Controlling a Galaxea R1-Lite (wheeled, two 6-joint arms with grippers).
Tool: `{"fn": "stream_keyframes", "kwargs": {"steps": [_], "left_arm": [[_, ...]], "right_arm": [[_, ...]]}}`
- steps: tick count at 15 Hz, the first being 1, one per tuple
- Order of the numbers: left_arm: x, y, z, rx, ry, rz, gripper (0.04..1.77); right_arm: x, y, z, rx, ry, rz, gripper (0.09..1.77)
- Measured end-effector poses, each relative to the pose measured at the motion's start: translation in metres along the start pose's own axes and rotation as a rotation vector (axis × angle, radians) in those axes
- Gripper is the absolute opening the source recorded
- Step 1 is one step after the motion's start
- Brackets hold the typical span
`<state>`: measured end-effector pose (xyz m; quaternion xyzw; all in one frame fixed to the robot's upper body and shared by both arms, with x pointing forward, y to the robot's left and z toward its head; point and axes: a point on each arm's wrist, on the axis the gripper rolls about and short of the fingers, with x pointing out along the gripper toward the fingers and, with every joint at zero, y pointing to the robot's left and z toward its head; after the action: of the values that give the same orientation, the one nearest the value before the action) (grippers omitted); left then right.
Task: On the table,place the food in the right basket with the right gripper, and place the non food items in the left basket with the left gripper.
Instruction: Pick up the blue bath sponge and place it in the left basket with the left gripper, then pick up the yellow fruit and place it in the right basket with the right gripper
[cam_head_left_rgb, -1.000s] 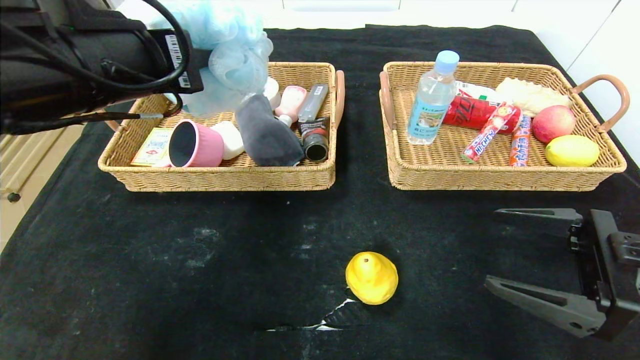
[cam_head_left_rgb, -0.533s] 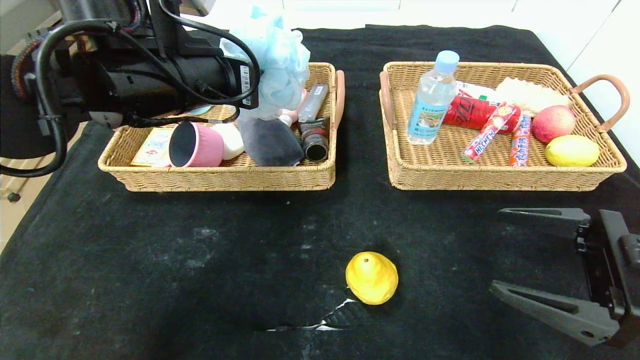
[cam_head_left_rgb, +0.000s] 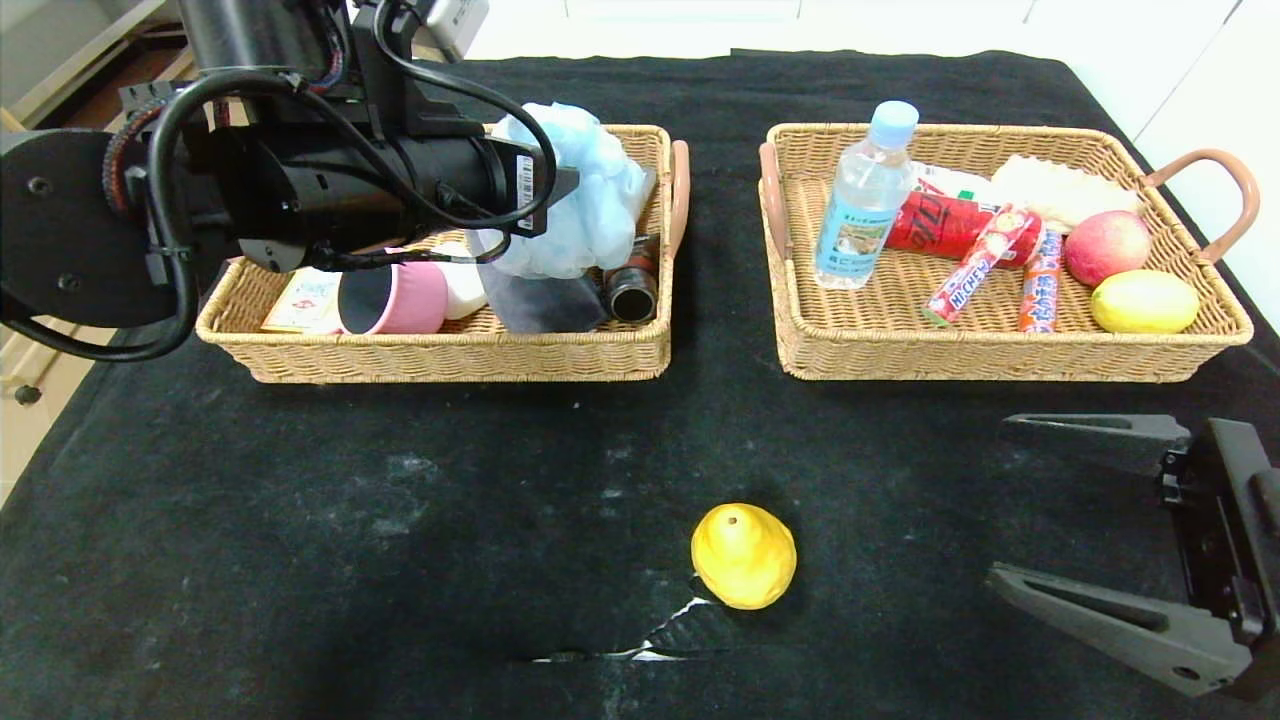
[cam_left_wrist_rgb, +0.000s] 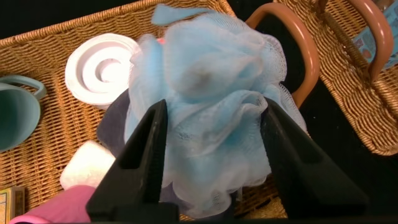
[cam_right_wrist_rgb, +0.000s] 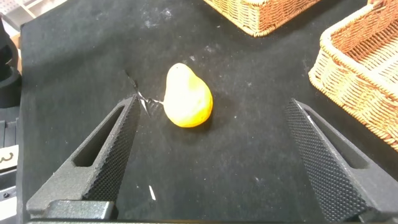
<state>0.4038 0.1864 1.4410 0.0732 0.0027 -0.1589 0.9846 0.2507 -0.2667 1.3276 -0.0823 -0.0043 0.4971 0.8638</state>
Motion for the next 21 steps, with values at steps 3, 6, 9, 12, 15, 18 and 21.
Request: {"fn": "stream_keyframes", "kwargs": {"steps": [3, 6, 9, 12, 15, 18, 21], "left_arm": [[-0.001, -0.002, 0.000, 0.001, 0.007, -0.004, 1.29], [-0.003, -0.003, 0.001, 0.002, 0.007, 0.003, 1.42], [-0.008, -0.006, -0.002, 0.002, 0.020, 0.012, 1.51], [-0.023, -0.011, -0.022, 0.012, 0.085, -0.014, 1.57], [-0.051, -0.015, -0.045, 0.019, 0.136, -0.052, 1.62], [-0.096, -0.016, -0.064, 0.021, 0.112, -0.105, 1.65], [-0.147, -0.012, -0.086, 0.020, 0.102, -0.191, 1.67]], "right_arm": [[0.000, 0.000, 0.000, 0.001, 0.000, 0.000, 1.71], [0.000, 0.000, 0.000, 0.001, 0.000, 0.000, 1.71], [0.000, 0.000, 0.000, 0.002, 0.002, 0.000, 1.71], [0.001, -0.001, -0.001, 0.006, 0.006, 0.001, 1.71], [0.002, 0.000, -0.004, 0.006, 0.012, 0.006, 1.71], [0.004, 0.003, -0.006, 0.010, 0.017, 0.028, 1.71], [0.006, 0.006, -0.009, 0.014, 0.026, 0.045, 1.71]]}}
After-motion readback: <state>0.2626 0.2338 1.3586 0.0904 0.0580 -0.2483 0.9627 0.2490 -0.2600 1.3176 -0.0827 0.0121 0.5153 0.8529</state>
